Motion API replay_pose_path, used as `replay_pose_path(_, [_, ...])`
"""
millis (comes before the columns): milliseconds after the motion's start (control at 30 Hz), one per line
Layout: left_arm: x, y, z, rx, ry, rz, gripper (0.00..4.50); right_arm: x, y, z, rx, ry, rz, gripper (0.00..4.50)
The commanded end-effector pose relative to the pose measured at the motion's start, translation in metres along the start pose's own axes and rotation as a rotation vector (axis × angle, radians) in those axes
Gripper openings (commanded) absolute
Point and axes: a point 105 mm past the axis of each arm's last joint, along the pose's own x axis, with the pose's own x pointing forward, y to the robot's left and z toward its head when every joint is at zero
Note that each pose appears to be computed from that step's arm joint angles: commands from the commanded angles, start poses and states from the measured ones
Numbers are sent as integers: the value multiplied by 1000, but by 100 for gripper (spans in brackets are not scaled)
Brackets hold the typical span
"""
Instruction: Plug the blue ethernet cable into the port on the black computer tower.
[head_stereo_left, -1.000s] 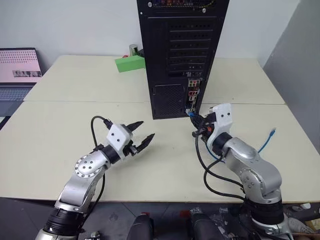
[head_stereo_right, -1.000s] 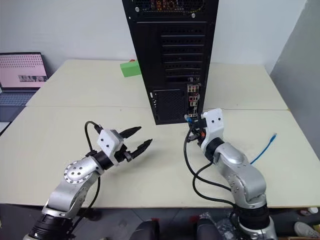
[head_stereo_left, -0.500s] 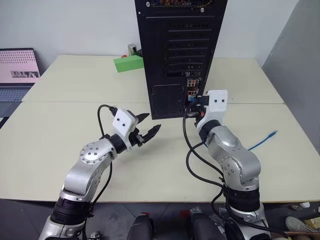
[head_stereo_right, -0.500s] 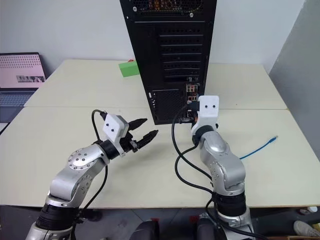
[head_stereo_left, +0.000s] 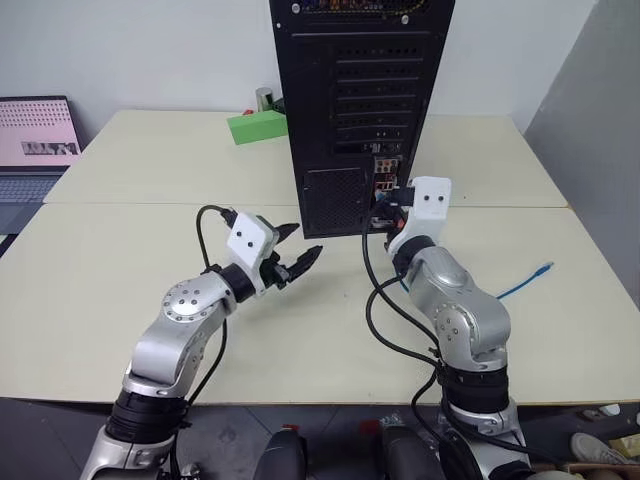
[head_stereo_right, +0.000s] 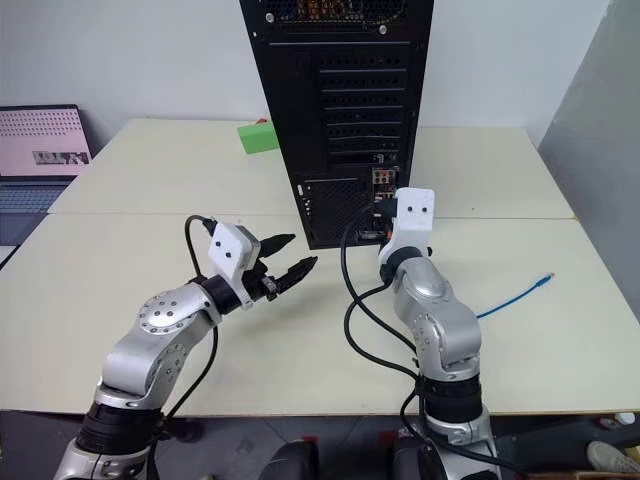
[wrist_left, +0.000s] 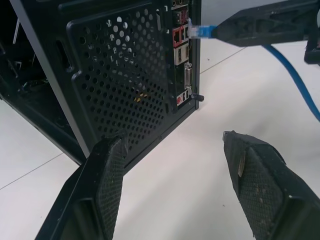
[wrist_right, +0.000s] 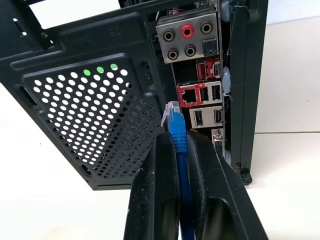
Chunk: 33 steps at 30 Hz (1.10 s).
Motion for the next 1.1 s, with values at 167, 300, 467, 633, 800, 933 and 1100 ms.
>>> replay_pose_path(167, [0,3,20,54,-61,12,321,4,6,17,-18,-73,22,0])
replay_pose_path(300, [1,1,20,53,-63,9,321,8,4,18,-25,-84,13,0])
replay_pose_path(467, [1,0,20,55,-64,6,321,10,3,18,-30,-91,8,0])
replay_pose_path(633, [1,0,21,57,-66,9,321,12,2,17,-39,-95,-1,0])
replay_pose_path(800, [1,1,21,58,-67,10,321,14,1,17,-44,-102,-3,0])
replay_pose_path(933, [2,1,22,62,-68,10,321,16,1,16,-51,-101,0,0])
replay_pose_path(1100, [1,1,22,63,-69,11,321,17,0,19,-55,-112,-4,0])
